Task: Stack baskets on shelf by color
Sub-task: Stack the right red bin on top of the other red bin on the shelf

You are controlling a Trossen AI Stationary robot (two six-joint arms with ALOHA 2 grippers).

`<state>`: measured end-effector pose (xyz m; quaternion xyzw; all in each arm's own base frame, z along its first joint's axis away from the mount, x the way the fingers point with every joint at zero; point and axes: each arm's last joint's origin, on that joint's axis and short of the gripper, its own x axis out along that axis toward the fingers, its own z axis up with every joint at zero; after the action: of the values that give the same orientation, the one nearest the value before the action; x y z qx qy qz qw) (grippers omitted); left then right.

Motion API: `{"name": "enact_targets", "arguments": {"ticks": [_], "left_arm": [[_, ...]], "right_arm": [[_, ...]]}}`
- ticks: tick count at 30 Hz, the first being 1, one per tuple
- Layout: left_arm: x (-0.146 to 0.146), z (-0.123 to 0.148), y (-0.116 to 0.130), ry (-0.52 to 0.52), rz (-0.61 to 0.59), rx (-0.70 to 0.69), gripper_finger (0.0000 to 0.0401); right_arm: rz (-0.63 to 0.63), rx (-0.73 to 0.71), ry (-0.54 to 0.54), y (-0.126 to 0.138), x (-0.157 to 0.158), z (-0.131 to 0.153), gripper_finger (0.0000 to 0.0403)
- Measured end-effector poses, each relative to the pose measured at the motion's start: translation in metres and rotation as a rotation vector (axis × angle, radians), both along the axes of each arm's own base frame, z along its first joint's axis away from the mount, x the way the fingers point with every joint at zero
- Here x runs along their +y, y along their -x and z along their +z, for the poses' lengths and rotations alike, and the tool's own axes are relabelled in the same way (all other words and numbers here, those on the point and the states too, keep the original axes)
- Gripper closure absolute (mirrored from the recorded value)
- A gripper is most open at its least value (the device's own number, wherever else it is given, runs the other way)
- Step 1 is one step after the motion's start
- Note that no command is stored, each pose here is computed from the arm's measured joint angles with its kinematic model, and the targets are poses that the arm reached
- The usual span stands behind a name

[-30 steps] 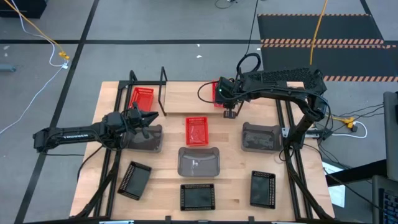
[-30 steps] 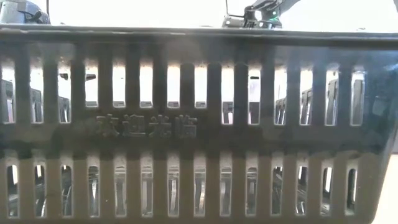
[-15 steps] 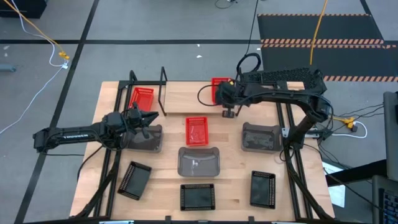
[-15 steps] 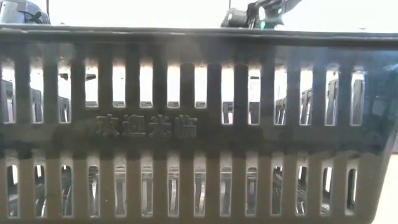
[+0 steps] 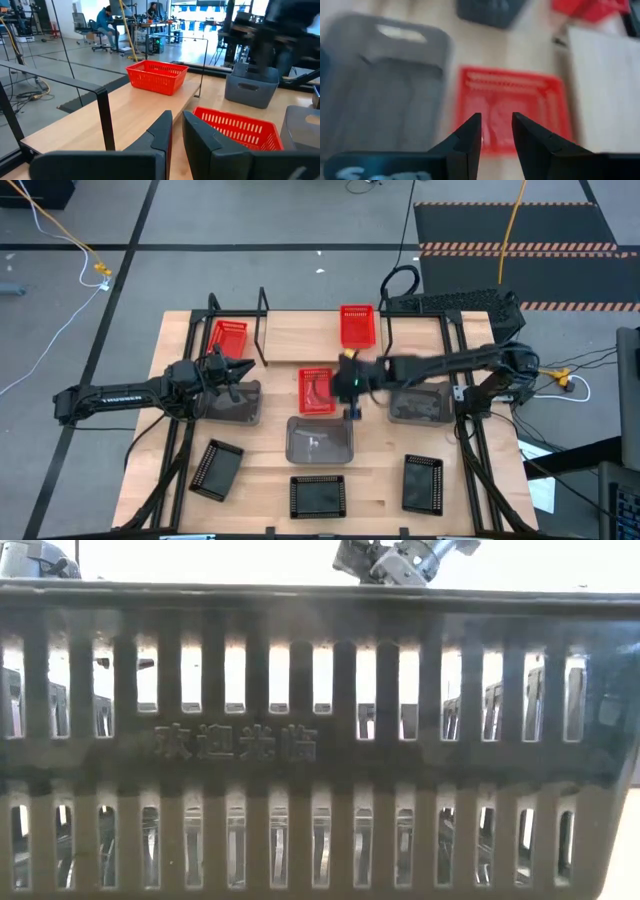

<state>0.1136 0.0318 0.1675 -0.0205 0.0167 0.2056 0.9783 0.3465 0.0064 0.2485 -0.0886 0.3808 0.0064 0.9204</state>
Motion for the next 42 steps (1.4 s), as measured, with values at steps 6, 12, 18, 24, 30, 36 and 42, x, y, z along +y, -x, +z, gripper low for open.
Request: {"name": "enact_targets", "arguments": {"ticks": [6,12,18,24,30,36,42], "left_arm": [[0.0,0.0,0.0,0.002,0.0,-0.002,0.0354],[0.0,0.0,0.0,0.002,0.0,-0.001,0.0354],[0.0,0.0,0.0,0.002,0.0,-0.001,0.0354],[0.0,0.0,0.0,0.002,0.0,-0.001,0.0354],[0.0,0.0,0.0,0.005,0.0,-0.002,0.0354],[0.0,0.0,0.0,0.006,0.0,-0.003,0.0354],[0.0,0.0,0.0,0.007,0.0,-0.001,0.0354]], "right_arm": [[0.044,-0.021,-0.026,-0.016,0.025,-0.025,0.0297],[0.041,0.061,-0.021,-0.025,0.028,-0.054,0.0266],[-0.005,0.1,-0.013,-0.029,0.023,-0.069,0.0218],[-0.013,0.116,-0.013,-0.029,0.02,-0.072,0.0232],[-0.026,0.162,-0.041,-0.022,0.01,-0.083,0.0288],[-0.017,0.147,-0.075,-0.022,0.01,-0.081,0.0303],[-0.008,0.143,-0.088,-0.022,0.01,-0.08,0.03]]}}
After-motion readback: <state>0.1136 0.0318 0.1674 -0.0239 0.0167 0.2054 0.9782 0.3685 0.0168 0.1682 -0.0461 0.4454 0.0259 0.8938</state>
